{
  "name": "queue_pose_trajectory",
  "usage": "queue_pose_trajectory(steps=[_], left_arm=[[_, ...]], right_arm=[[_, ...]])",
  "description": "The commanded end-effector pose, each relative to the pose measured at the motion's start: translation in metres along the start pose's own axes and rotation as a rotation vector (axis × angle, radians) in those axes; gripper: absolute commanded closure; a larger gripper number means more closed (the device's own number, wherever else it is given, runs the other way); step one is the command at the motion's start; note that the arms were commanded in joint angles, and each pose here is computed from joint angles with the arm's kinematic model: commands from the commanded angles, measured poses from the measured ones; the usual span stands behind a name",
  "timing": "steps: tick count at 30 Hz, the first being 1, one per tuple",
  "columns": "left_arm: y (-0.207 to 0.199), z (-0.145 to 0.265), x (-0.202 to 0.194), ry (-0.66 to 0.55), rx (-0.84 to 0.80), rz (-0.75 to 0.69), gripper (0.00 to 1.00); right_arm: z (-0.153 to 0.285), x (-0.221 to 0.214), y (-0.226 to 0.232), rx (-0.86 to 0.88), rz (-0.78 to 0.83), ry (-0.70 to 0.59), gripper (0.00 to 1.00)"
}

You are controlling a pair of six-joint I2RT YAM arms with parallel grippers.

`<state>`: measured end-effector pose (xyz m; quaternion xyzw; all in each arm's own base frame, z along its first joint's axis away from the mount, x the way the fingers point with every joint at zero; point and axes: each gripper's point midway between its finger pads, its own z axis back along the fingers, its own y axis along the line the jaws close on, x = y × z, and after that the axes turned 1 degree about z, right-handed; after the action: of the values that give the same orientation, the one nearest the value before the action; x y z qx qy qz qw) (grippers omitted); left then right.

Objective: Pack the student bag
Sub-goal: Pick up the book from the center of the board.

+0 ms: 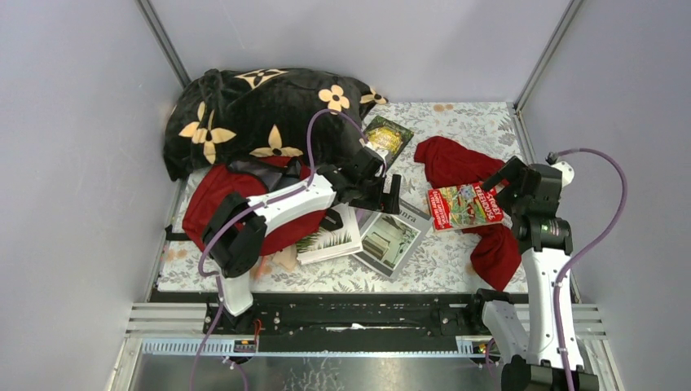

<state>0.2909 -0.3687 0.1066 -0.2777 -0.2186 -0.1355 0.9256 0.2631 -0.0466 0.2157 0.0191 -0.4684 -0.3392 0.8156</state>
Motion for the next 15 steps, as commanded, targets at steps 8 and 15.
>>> queue_pose_trajectory(steps=[8, 15], left_arm=[[0.001, -0.023, -0.013, -0.022, 0.087, 0.091, 0.03], [0.006, 0.033, 0.006, -0.149, 0.249, -0.048, 0.04]], right_arm=[[0.013, -0.158, 0.059, 0.335, -0.080, 0.500, 0.00], [0.025, -0.209, 0.077, 0.405, -0.078, 0.619, 0.08]])
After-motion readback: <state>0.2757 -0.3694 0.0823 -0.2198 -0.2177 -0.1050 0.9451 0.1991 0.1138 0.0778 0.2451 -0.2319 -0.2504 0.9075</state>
